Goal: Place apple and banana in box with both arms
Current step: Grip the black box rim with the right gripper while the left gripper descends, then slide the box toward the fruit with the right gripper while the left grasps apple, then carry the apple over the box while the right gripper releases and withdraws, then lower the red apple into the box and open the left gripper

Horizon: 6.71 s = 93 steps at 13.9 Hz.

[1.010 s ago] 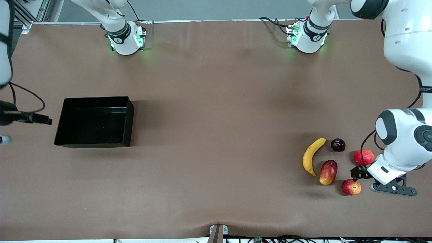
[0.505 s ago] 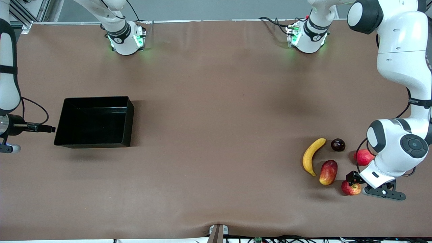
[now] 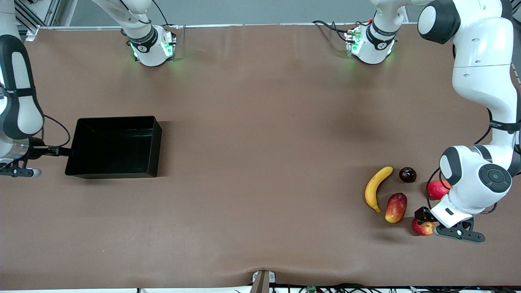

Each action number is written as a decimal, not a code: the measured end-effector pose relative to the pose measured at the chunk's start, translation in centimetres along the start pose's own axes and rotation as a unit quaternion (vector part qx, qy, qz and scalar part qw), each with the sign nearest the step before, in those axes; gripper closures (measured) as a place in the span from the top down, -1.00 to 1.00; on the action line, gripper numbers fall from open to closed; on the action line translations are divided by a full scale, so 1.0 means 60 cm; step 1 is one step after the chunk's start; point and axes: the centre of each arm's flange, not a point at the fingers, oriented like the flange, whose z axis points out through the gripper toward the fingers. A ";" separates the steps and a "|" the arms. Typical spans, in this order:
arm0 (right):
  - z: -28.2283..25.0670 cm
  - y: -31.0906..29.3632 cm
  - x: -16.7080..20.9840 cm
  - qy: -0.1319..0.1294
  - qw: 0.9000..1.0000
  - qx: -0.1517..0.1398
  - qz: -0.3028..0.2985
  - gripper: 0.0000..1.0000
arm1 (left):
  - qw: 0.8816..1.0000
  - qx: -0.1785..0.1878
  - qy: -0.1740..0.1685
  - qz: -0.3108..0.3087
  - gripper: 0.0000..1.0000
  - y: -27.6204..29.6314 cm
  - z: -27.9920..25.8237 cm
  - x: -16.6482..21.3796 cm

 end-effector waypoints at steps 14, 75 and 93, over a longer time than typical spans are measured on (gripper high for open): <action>0.013 -0.004 -0.015 -0.045 0.998 0.045 -0.013 -0.89 | 0.997 -0.016 -0.017 0.071 0.86 -0.001 0.050 -0.024; -0.469 -0.383 -0.123 0.076 0.989 0.022 0.129 1.00 | 0.983 -0.069 -0.091 -0.144 0.36 0.780 -0.330 -0.242; -0.520 -0.304 -0.176 0.110 0.993 0.002 0.044 1.00 | 0.988 -0.035 -0.080 -0.124 0.36 0.905 -0.195 -0.336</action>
